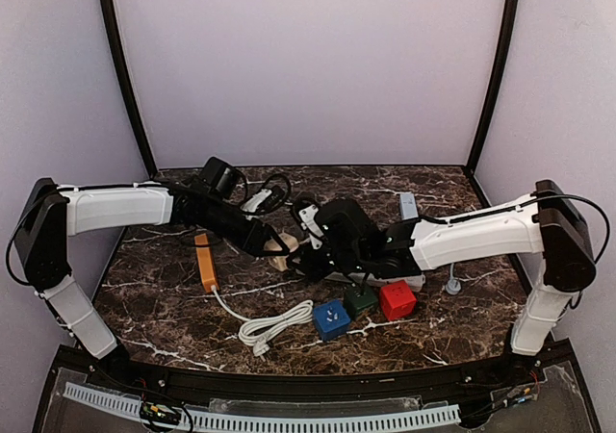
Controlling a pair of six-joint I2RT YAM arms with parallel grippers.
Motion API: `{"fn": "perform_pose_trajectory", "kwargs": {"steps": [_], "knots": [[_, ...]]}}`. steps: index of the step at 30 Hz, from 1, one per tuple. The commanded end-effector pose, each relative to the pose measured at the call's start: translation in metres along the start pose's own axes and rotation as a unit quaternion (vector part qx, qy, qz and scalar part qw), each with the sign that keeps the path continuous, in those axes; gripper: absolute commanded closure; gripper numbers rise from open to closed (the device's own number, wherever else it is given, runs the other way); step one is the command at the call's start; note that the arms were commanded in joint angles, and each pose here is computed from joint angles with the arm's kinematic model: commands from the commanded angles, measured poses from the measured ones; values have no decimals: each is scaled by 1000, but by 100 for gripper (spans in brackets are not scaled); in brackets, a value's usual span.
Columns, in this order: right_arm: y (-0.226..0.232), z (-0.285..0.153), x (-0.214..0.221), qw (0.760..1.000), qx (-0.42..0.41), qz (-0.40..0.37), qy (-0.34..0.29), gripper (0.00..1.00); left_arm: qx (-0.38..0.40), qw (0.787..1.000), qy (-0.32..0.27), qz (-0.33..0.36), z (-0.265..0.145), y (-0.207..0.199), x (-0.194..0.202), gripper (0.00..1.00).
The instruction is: Pull the plug off the socket
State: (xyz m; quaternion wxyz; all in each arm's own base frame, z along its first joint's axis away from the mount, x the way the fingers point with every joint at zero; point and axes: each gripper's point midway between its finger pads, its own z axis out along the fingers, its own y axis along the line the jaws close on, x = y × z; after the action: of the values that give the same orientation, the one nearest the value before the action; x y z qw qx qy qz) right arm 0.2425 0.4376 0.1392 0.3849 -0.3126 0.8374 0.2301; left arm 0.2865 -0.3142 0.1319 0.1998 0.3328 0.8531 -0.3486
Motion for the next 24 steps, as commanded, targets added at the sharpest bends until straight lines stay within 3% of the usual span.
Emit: {"fn": "perform_pose_trajectory", "kwargs": {"steps": [1, 9, 15, 17, 18, 19, 20, 22, 24], "knots": [[55, -62, -77, 972, -192, 48, -126, 100, -145, 987, 49, -39, -1, 72, 33, 99], [64, -69, -80, 958, -246, 53, -135, 100, -156, 986, 52, -35, -3, 76, 34, 99], [49, -58, -75, 973, -188, 53, -122, 100, -131, 991, 21, -27, -8, 63, 18, 99], [44, -56, -72, 977, -171, 52, -116, 100, -112, 994, 3, -17, -11, 53, 9, 83], [43, -55, -71, 978, -166, 52, -114, 100, -94, 996, -10, -9, -12, 45, 4, 64], [41, -54, -70, 979, -163, 53, -113, 100, -82, 996, -23, -1, -16, 38, -2, 54], [41, -54, -69, 979, -163, 53, -112, 100, -58, 998, -37, 9, -17, 29, -6, 37], [43, -54, -69, 979, -166, 53, -110, 100, -21, 997, -63, 27, -23, 12, -14, 22], [44, -55, -70, 978, -170, 52, -112, 100, 5, 996, -81, 42, -30, -2, -19, 14]]}}
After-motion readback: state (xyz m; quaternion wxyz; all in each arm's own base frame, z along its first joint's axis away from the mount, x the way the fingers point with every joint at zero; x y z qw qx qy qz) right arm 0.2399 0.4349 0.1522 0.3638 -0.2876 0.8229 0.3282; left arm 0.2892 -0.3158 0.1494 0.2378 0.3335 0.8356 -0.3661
